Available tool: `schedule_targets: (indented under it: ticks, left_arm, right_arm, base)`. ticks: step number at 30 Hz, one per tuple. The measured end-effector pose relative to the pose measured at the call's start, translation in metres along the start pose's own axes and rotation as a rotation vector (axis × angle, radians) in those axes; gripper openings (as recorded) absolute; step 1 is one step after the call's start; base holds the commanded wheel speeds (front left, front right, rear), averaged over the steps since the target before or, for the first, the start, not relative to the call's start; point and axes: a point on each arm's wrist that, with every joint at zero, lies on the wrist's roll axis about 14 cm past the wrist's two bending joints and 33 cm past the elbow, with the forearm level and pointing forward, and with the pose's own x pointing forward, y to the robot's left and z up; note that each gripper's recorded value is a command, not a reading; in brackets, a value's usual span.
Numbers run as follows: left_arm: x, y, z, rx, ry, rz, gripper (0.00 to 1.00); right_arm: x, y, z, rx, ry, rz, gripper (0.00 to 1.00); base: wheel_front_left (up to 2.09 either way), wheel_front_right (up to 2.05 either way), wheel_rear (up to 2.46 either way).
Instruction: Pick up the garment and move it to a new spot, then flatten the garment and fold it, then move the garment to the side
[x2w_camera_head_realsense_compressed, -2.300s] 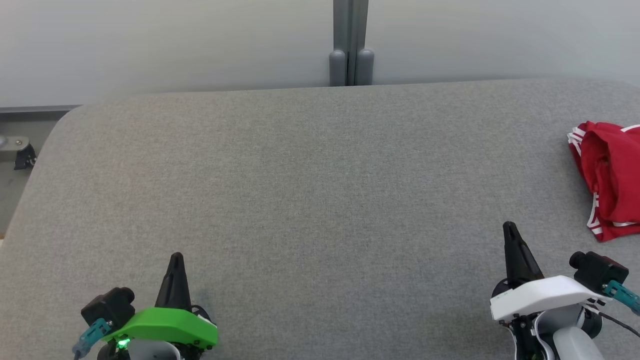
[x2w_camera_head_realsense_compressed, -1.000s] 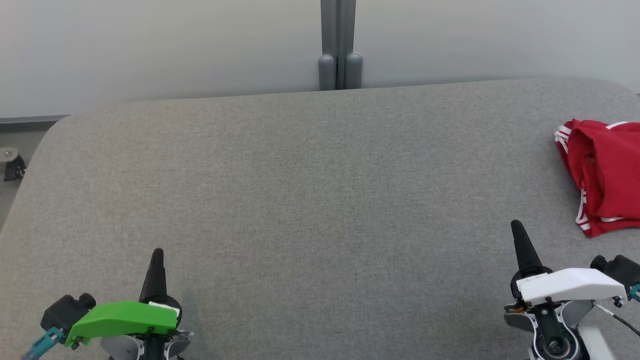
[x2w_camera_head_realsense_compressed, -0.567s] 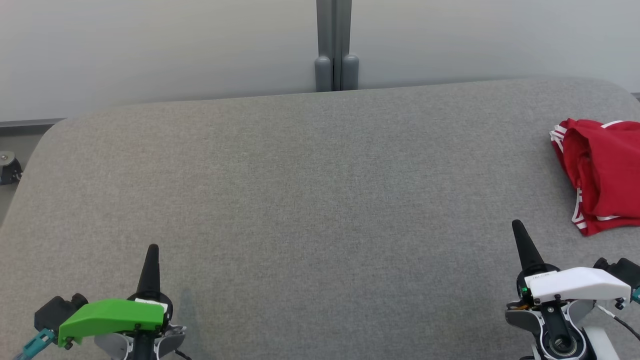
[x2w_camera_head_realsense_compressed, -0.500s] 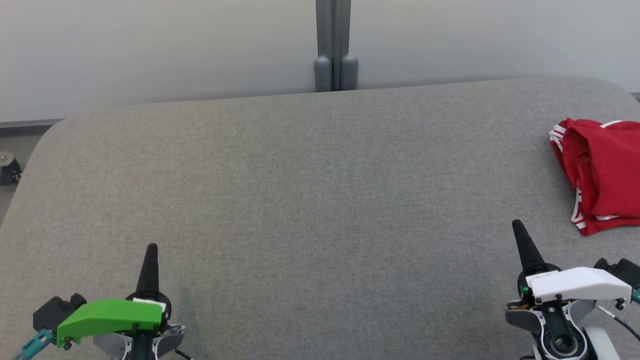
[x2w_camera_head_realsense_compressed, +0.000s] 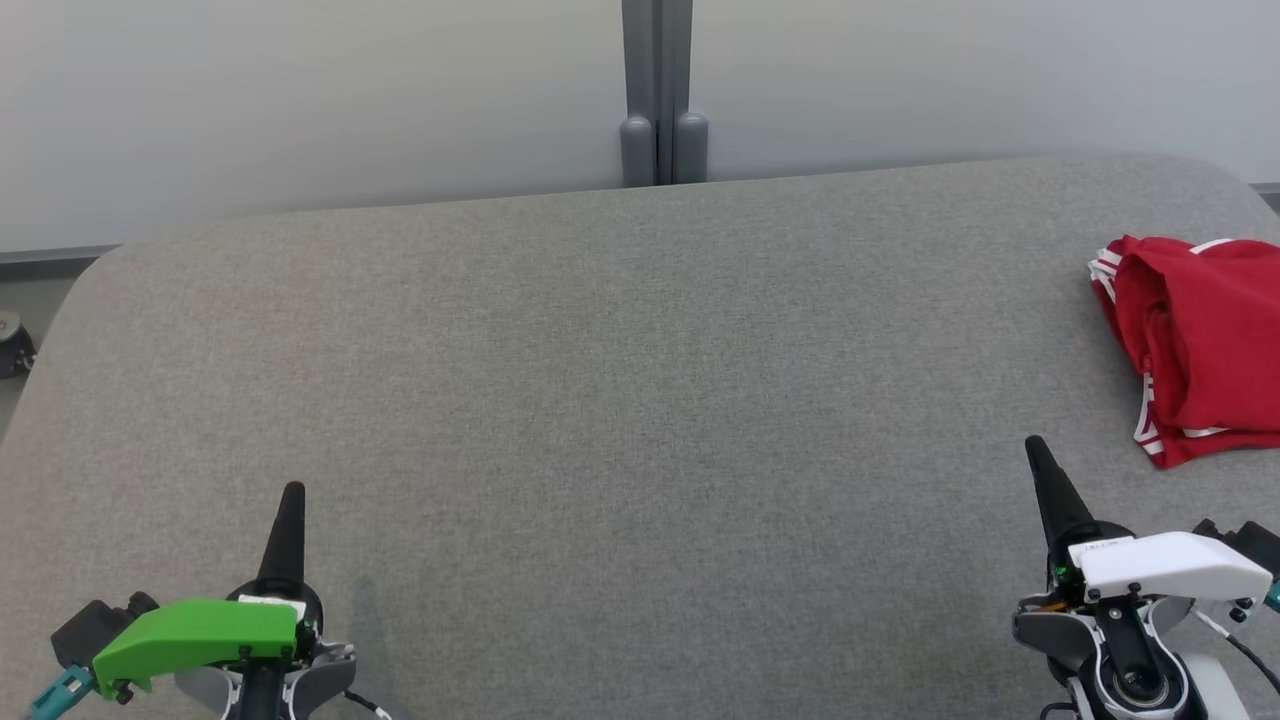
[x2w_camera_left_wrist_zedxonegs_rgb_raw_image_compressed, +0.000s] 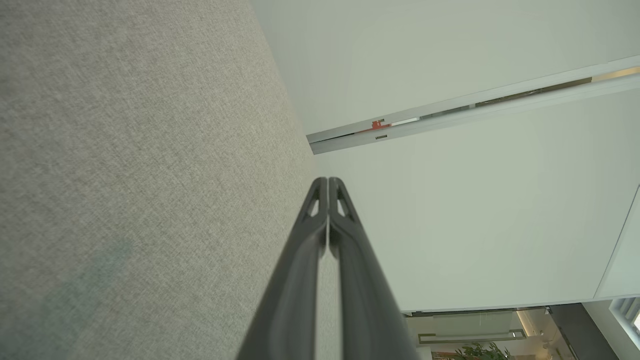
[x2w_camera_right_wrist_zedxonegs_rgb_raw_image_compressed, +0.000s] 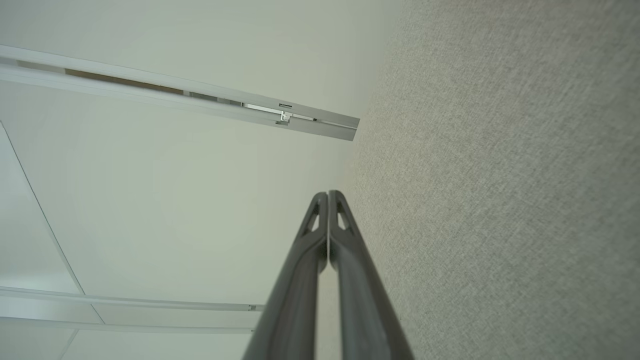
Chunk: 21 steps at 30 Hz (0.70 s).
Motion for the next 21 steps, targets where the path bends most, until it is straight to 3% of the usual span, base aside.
schedule_targets:
  ticks: [21]
  left_arm:
    - [0.004, -0.012, 0.004, -0.145, 0.006, -0.051, 0.0]
  right_arm:
    - [-0.002, 0.004, 0.009, 0.154, -0.011, 0.019, 0.0]
  base:
    - [0.0, 0.0, 0.0]
